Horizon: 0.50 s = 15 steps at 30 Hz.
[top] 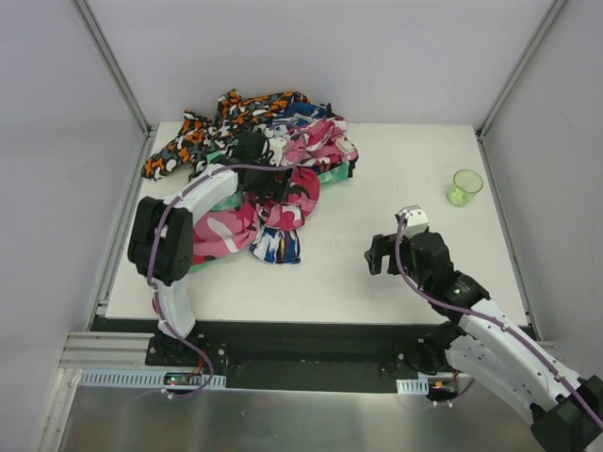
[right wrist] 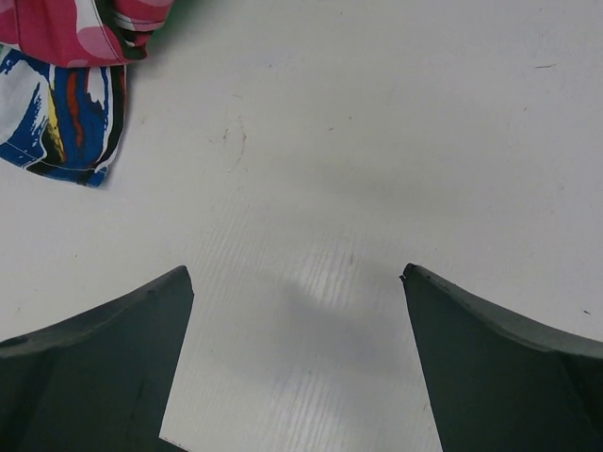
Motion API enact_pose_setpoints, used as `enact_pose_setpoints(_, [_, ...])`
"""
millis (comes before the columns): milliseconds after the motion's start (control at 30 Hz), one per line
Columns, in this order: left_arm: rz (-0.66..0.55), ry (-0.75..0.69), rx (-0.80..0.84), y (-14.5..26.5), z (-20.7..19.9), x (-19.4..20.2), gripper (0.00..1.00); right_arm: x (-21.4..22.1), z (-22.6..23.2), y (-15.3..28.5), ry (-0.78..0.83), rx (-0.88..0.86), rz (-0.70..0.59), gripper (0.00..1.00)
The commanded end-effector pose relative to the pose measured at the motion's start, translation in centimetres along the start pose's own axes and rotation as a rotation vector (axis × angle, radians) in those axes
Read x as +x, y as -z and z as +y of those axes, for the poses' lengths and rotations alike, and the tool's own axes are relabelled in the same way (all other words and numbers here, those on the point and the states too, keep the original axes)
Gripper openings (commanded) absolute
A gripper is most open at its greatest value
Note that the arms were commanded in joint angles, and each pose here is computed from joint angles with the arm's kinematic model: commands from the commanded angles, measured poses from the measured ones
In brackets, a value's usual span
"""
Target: Pick out a specific cloth from the pile
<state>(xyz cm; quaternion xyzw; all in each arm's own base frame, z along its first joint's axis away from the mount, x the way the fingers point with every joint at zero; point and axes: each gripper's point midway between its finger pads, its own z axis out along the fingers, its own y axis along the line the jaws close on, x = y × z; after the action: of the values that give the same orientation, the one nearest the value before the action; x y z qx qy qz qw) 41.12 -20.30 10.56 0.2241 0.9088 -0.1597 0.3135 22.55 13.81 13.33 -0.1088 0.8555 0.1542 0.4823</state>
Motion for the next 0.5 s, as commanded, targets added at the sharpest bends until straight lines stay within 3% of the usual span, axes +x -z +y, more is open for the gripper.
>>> enact_pose_setpoints(0, [0.153, 0.043, 0.014, -3.4, 0.4, 2.2, 0.99, -2.7, 0.6, 0.2, 0.014, -0.014, -0.075, 0.96])
enact_pose_setpoints(67, [0.226, 0.069, 0.007, -4.3, 0.6, 2.8, 0.99, -2.7, 0.3, 0.2, 0.015, -0.001, -0.08, 0.96])
enact_pose_setpoints(100, [0.246, 0.076, 0.004, -4.6, 0.7, 2.8, 0.92, -2.7, 0.0, 0.2, 0.017, 0.013, -0.083, 0.96])
enact_pose_setpoints(200, [0.27, 0.101, -0.059, -4.7, 1.7, 2.4, 0.48, -2.6, -0.6, 0.2, 0.016, 0.047, -0.09, 0.96])
enact_pose_setpoints(267, [0.256, 0.101, -0.131, -4.5, 2.8, 1.7, 0.0, -2.5, -1.0, 0.1, 0.019, 0.066, -0.09, 0.96])
enact_pose_setpoints(333, [0.211, 0.087, -0.211, -3.4, 4.1, -0.5, 0.0, -2.6, -1.3, 0.1, 0.018, 0.083, -0.098, 0.96])
enact_pose_setpoints(467, [0.004, 0.109, -0.359, 1.4, 5.7, -8.1, 0.0, -2.7, -1.4, 0.0, 0.016, 0.089, -0.101, 0.96])
